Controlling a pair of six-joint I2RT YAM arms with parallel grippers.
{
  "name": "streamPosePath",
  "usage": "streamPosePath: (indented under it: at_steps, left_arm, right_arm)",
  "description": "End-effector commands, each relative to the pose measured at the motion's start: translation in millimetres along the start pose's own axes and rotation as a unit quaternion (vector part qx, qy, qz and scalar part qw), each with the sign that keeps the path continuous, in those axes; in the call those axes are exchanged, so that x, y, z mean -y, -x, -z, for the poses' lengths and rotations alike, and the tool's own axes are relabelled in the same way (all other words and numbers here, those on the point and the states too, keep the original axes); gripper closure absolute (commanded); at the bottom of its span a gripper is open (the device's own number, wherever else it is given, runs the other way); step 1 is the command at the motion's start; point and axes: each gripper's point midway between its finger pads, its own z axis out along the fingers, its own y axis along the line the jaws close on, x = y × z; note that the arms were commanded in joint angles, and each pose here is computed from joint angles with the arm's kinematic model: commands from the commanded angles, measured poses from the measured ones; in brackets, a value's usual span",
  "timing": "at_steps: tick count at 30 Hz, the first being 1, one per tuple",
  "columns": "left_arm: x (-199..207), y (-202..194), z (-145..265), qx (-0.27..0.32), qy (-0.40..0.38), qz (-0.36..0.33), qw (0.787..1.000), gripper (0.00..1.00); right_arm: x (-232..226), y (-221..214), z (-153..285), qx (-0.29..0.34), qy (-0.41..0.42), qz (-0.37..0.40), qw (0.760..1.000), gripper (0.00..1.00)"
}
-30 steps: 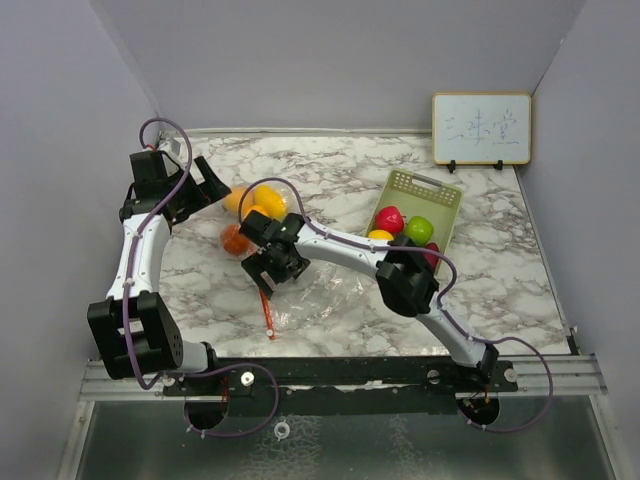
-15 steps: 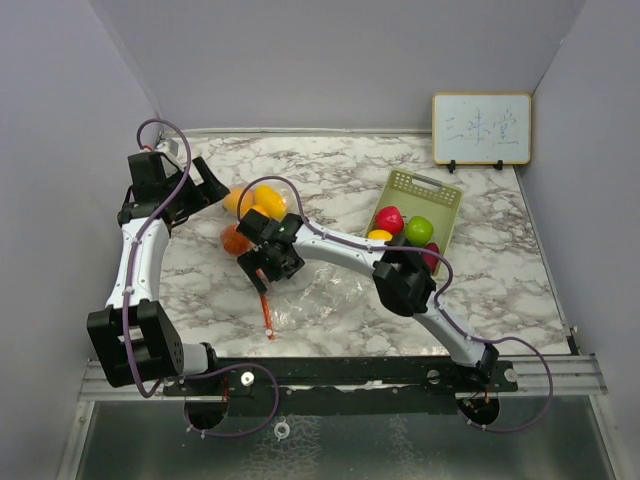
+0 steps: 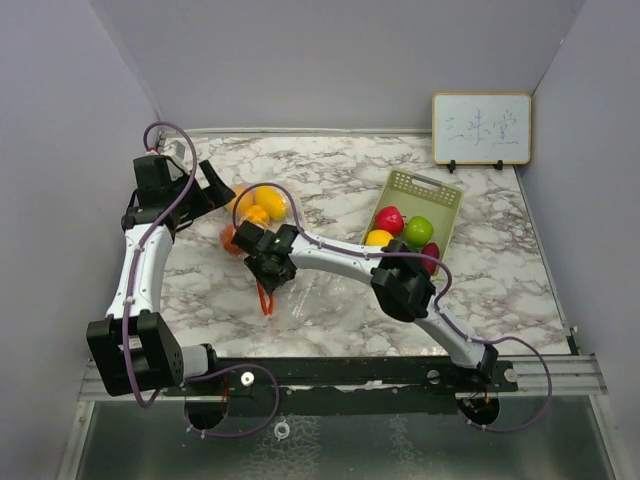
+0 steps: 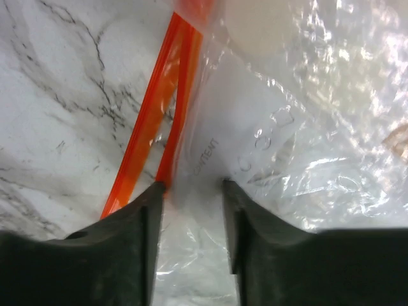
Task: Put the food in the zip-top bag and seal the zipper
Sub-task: Pick up the zipper food storage bag at the center of the board.
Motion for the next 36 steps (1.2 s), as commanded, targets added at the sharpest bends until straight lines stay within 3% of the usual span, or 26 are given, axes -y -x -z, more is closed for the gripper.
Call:
streamPosePath:
  at_steps: [1, 3, 8, 15, 23, 26, 30, 36]
  left_arm:
    - [14.3, -4.0, 7.8, 0.003, -0.026, -0.015, 1.0, 0.01]
    - [17.9, -3.2, 9.2, 0.004, -0.033, -0.016, 0.999, 0.02]
    - [36.9, -3.6, 12.5, -0.003, -0.082, -0.01, 0.997, 0.01]
    - [100.8, 4.8, 29.8, -0.011, -0.269, 0.031, 0.963, 0.02]
    - [116.6, 17.6, 38.8, -0.013, -0.309, 0.073, 0.948, 0.17]
    - [118.7, 20.3, 38.3, -0.013, -0.314, 0.086, 0.945, 0.17]
    - [132.0, 38.0, 41.4, 0.008, -0.352, 0.111, 0.929, 0.17]
    - [143.0, 49.2, 36.2, 0.025, -0.381, 0.149, 0.912, 0.18]
  right_arm:
    - [40.8, -60.2, -28.1, -0.071, -0.086, 0.007, 0.994, 0.73]
    - [48.6, -54.8, -17.0, -0.06, -0.089, 0.005, 0.994, 0.9]
    - [54.6, -9.7, 34.9, 0.015, -0.053, -0.009, 0.998, 0.97]
    - [79.3, 66.0, 134.9, 0.134, 0.041, -0.078, 0.987, 0.98]
    - [129.7, 123.8, 223.6, 0.263, 0.009, -0.07, 0.962, 0.98]
    - [144.0, 140.7, 255.5, 0.305, -0.013, -0.056, 0.951, 0.98]
    - [147.4, 152.7, 280.5, 0.338, -0.014, -0.046, 0.94, 0.98]
    - [142.5, 157.1, 273.4, 0.351, -0.002, -0.033, 0.936, 0.98]
